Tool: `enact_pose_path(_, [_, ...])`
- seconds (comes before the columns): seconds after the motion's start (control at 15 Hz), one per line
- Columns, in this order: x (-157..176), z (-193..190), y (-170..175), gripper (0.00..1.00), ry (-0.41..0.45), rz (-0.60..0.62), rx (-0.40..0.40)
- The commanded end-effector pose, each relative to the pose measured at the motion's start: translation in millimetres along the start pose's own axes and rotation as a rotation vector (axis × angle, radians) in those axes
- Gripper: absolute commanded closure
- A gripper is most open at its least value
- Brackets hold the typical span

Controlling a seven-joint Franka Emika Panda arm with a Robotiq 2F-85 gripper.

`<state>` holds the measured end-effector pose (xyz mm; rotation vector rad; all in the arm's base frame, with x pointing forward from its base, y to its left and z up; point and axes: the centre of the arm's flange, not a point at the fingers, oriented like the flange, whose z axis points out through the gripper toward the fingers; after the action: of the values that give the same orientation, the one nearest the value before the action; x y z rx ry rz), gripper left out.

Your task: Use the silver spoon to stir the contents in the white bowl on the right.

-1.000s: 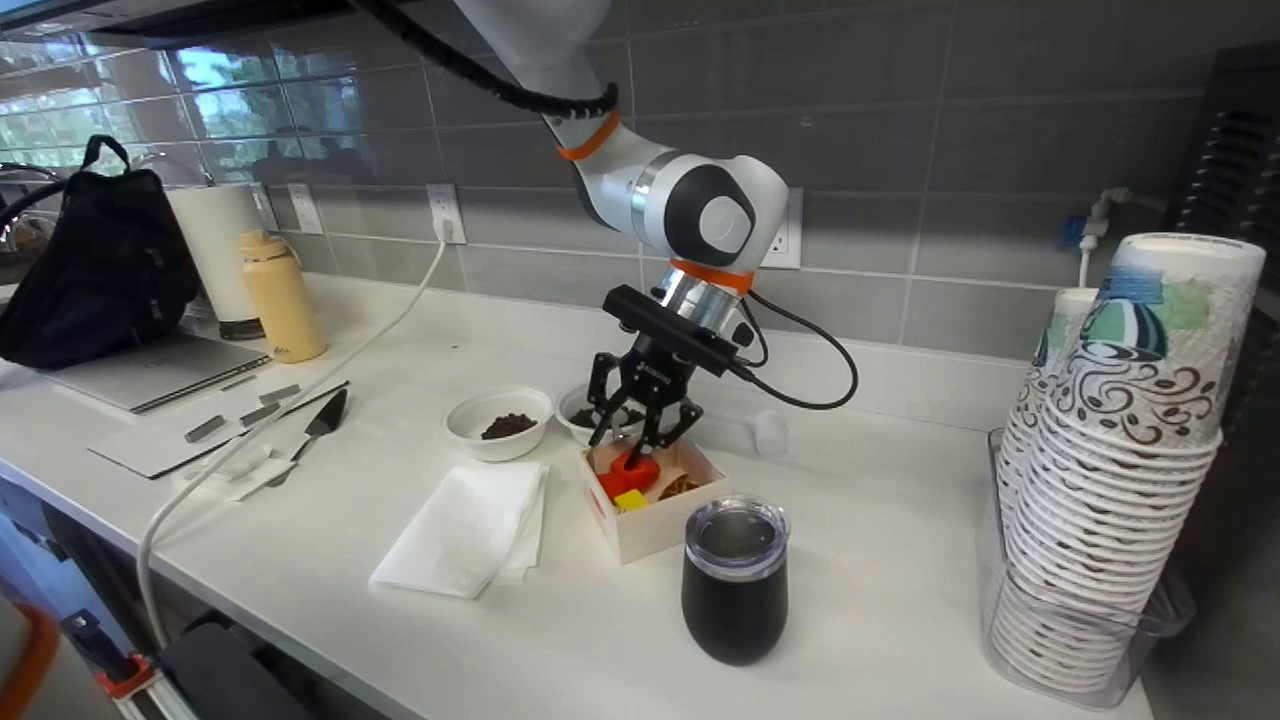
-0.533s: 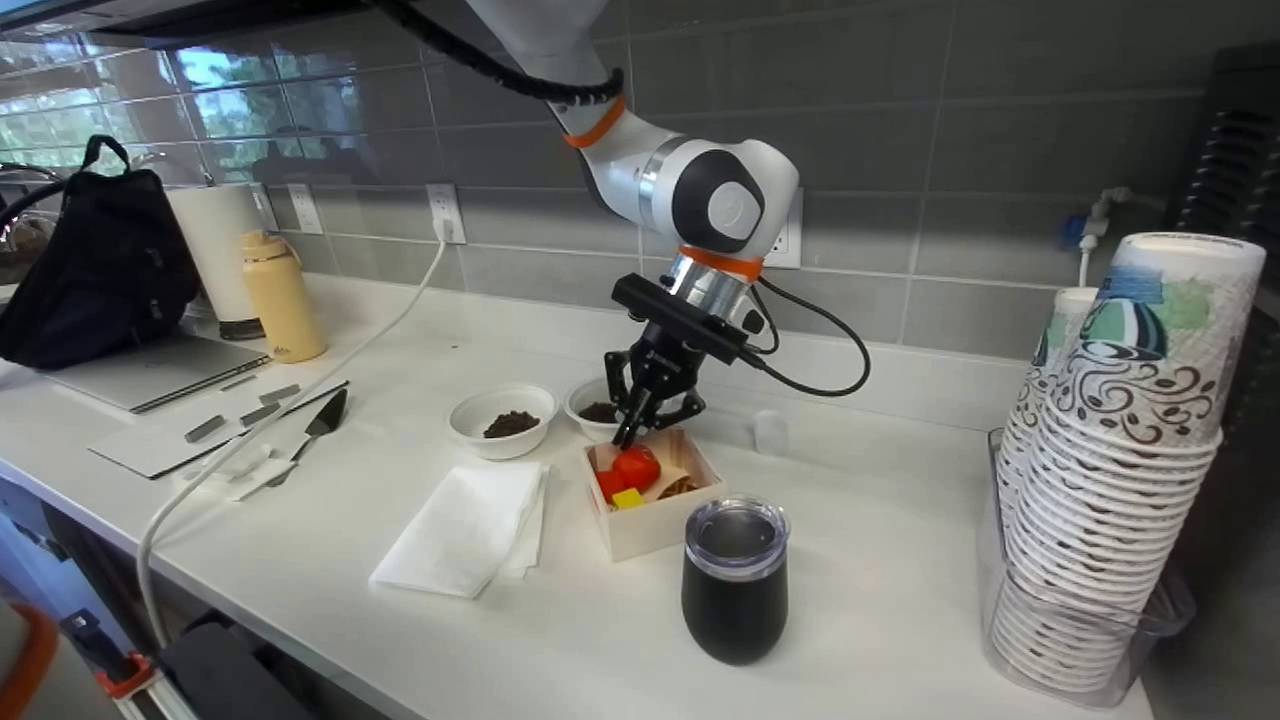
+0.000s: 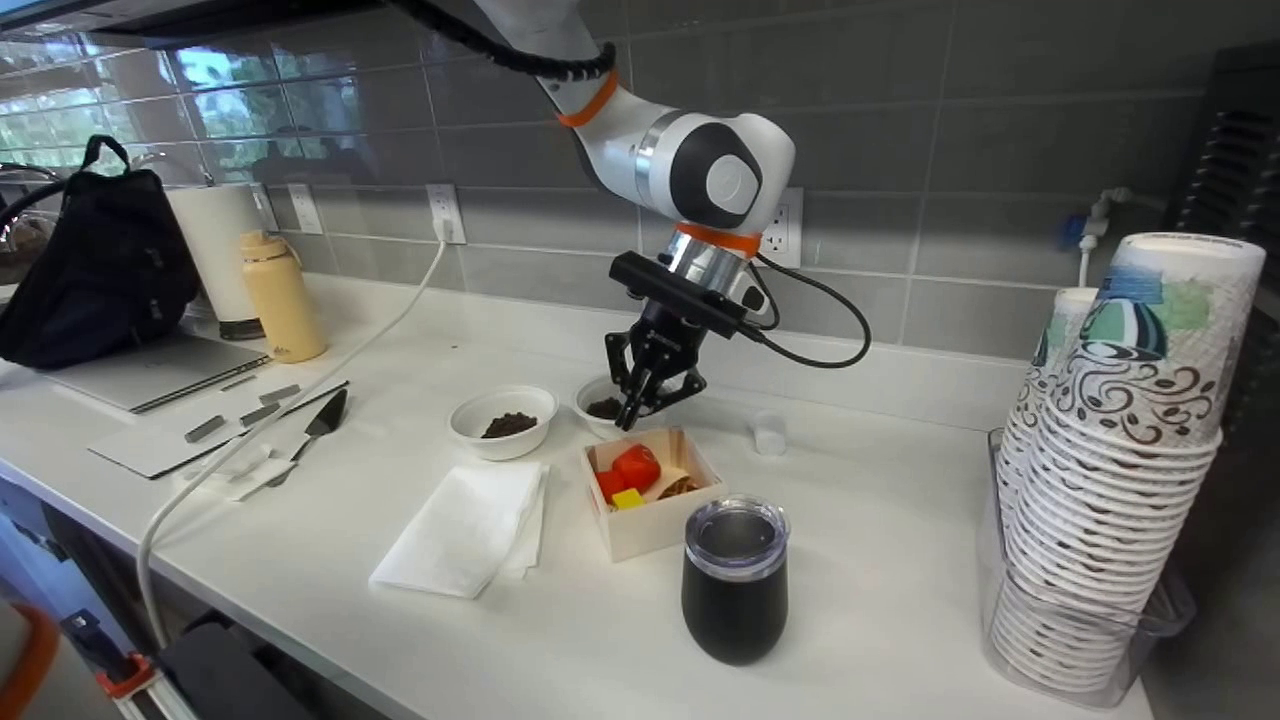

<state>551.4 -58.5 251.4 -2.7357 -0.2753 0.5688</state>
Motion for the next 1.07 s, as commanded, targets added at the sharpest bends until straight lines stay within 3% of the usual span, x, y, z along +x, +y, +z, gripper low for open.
enact_pose_path(0.0, [-11, -14, -23, 0.99, -0.046, 0.019, -0.048])
enact_pose_path(0.6, [-33, -26, -61, 0.99, -0.015, 0.06, -0.25])
enact_pose_path(1.0, [-41, -10, -69, 0.99, 0.027, 0.073, -0.354])
